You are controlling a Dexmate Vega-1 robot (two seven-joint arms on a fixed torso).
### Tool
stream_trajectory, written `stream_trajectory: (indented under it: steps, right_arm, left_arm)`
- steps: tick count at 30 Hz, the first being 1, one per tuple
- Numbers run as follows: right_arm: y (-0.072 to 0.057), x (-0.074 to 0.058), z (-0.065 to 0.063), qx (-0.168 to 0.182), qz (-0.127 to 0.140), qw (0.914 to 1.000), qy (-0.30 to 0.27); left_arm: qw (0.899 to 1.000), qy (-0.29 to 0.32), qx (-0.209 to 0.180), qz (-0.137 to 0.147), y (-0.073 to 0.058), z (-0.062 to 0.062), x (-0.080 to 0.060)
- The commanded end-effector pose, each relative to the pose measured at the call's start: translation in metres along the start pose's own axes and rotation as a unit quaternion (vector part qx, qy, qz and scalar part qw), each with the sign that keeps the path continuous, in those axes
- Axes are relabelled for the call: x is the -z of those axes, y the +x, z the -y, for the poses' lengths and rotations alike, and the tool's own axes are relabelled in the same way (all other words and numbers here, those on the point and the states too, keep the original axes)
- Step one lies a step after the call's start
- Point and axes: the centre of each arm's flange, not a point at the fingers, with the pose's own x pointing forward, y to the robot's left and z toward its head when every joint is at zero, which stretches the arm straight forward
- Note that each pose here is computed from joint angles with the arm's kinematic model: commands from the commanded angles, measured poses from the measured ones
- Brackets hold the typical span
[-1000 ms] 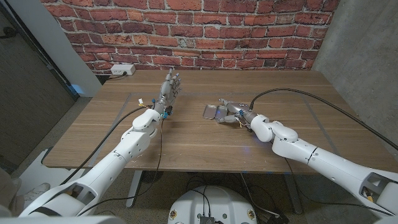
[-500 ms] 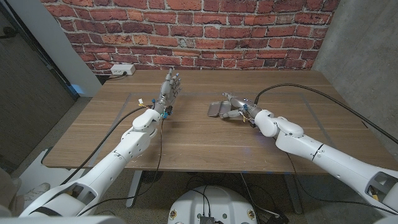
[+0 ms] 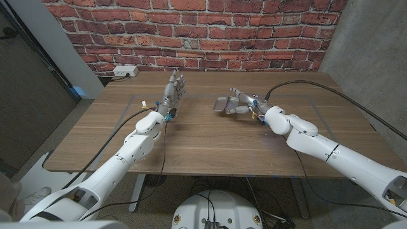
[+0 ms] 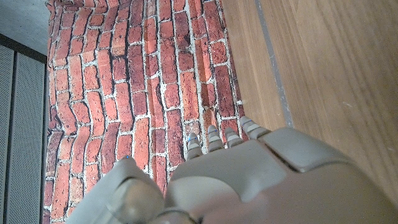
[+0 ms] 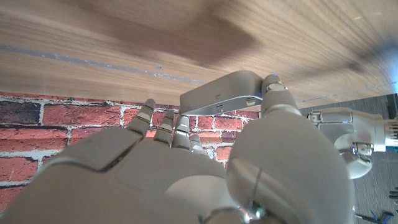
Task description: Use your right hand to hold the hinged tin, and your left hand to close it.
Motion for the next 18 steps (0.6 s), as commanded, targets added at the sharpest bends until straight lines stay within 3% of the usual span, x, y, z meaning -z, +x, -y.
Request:
stream_trajectory:
  steps: [1, 14, 18]
  right_arm:
    - [-0.008, -0.008, 0.035, 0.009, 0.015, 0.9994, 0.031]
    - [-0.015, -0.017, 0.062, 0.017, 0.047, 0.998, 0.038]
    - [-0.017, -0.02, 0.069, 0.021, 0.058, 0.9972, 0.042]
  left_arm:
    - [1.0, 0.0, 0.008, 0.002, 0.002, 0.004, -0.002]
    - [1.0, 0.001, 0.015, 0.002, 0.003, 0.008, -0.003]
    - [0.999, 0.006, 0.038, 0.018, 0.004, 0.01, -0.003]
